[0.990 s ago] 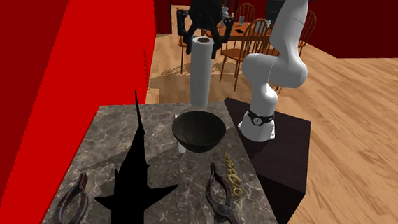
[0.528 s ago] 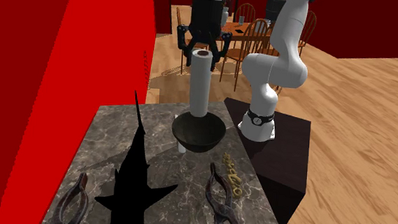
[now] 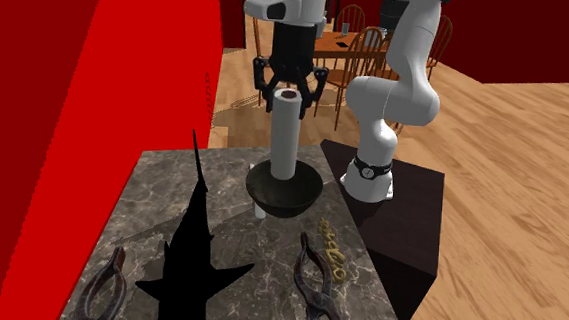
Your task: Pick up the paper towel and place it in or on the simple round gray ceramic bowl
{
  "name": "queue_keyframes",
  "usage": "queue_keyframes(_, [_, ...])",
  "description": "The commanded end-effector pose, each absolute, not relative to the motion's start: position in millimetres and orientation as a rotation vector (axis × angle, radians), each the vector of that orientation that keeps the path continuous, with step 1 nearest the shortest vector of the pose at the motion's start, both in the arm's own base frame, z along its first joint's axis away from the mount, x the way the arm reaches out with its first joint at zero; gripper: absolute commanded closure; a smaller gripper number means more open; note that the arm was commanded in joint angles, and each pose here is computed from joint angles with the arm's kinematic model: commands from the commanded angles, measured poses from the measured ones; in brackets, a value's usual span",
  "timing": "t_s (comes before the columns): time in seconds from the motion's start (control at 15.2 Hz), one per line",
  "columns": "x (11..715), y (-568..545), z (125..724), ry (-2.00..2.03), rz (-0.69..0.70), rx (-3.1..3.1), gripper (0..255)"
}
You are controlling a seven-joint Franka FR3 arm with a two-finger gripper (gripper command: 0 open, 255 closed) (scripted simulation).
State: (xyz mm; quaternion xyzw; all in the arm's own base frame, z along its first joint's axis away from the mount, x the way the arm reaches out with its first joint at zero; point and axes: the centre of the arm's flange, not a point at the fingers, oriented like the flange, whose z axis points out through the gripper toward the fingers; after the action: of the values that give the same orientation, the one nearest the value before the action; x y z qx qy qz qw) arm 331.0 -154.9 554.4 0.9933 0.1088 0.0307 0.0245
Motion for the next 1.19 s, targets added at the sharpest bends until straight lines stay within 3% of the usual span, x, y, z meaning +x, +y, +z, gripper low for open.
queue_keyframes(0.0, [330.9, -154.3, 552.0, 0.337, 0.096, 3.072, 255])
queue_keyframes(0.33, [331.0, -154.3, 552.0, 0.337, 0.096, 3.072, 255])
queue_keyframes(0.4, [331.0, -154.3, 552.0, 0.337, 0.096, 3.072, 0])
queue_keyframes(0.73, [331.0, -154.3, 552.0, 0.337, 0.096, 3.072, 0])
queue_keyframes(1.12, [327.6, -152.1, 601.8, 0.337, 0.096, 3.072, 0])
